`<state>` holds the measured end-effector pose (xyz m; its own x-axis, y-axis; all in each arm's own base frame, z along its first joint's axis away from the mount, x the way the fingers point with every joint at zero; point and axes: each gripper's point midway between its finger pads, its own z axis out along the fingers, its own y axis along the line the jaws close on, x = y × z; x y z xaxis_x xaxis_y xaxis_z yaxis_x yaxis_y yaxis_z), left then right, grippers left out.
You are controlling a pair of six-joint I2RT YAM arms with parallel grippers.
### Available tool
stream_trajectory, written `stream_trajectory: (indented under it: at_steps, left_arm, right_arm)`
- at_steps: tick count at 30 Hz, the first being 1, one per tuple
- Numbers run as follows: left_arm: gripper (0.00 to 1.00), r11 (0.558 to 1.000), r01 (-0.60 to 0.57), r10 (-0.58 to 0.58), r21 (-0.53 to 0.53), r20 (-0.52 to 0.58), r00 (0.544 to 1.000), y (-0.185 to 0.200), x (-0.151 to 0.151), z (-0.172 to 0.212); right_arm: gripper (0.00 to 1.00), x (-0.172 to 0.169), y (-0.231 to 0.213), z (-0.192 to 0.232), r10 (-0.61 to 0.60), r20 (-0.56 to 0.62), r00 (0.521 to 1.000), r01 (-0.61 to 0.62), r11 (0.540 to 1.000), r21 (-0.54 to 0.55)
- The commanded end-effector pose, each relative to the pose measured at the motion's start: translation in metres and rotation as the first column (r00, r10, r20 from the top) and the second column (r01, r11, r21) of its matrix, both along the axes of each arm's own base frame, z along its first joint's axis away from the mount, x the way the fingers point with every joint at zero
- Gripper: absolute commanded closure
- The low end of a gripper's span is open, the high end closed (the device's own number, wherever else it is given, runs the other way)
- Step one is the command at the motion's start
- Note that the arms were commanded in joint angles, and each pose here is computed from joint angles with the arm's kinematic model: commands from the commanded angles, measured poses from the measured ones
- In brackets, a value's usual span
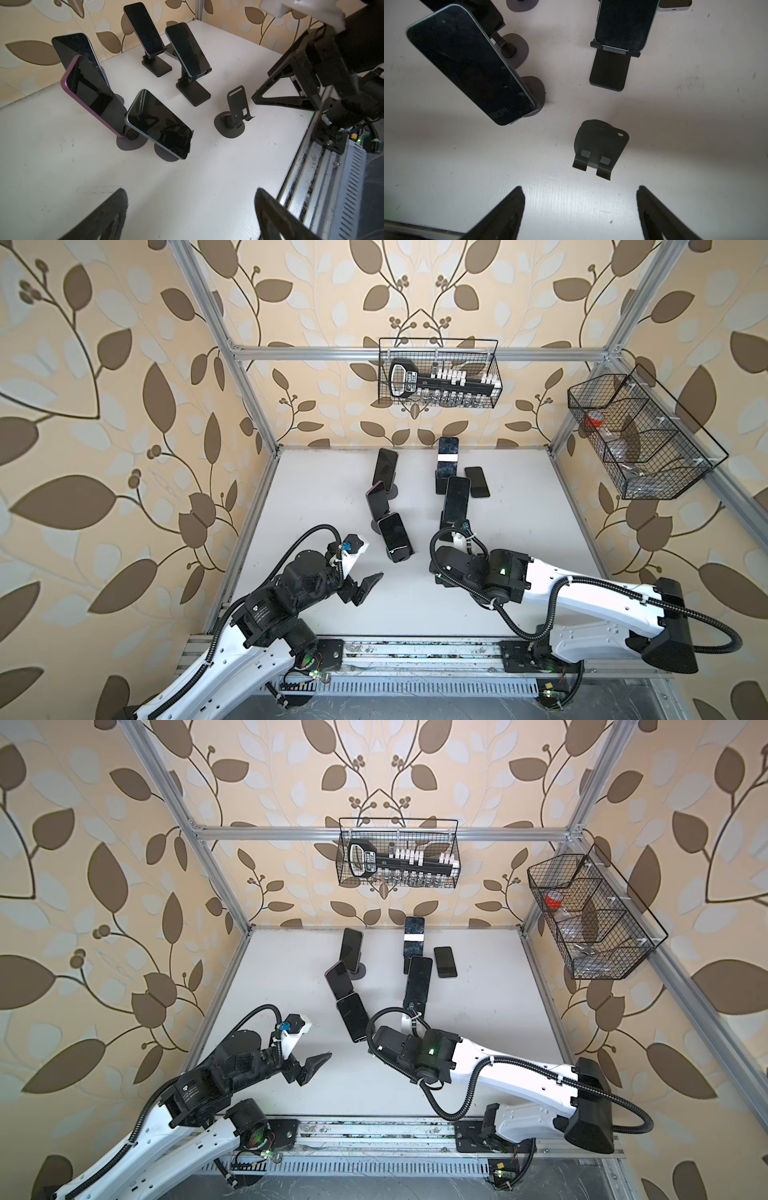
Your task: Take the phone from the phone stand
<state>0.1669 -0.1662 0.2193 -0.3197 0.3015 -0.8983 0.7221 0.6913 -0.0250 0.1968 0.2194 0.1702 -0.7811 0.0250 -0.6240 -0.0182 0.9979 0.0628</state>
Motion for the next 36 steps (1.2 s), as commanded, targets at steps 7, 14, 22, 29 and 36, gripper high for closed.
stream_trajectory:
  at_steps: [7, 14, 22, 29, 36]
  left_arm:
    - [0.05, 0.996, 0.015, -0.013, 0.088, -0.023, 1.000, -0.001, 0.004, -0.018]
    - [0.05, 0.992, 0.047, -0.039, 0.113, -0.068, 0.997, -0.007, 0.003, -0.028]
    - [0.05, 0.992, 0.038, -0.032, 0.119, -0.056, 0.998, -0.005, 0.004, -0.028]
    - [0.05, 0.993, 0.036, -0.030, 0.114, -0.054, 0.998, -0.005, 0.003, -0.027]
    - [0.05, 0.994, 0.035, -0.031, 0.101, -0.037, 0.999, -0.004, 0.003, -0.022]
  right_arm:
    - [0.10, 0.016, -0.003, -0.014, -0.113, 0.066, 0.991, 0.120, 0.988, -0.102]
    - [0.10, 0.026, -0.022, -0.028, -0.153, 0.044, 0.987, 0.158, 0.977, -0.145]
    - [0.13, 0.038, -0.025, -0.043, -0.154, 0.013, 0.988, 0.154, 0.985, -0.078]
    - [0.15, 0.045, -0.019, -0.050, -0.141, -0.003, 0.990, 0.141, 0.988, -0.060]
    - [0.17, 0.047, -0.017, -0.058, -0.148, -0.011, 0.989, 0.147, 0.987, -0.065]
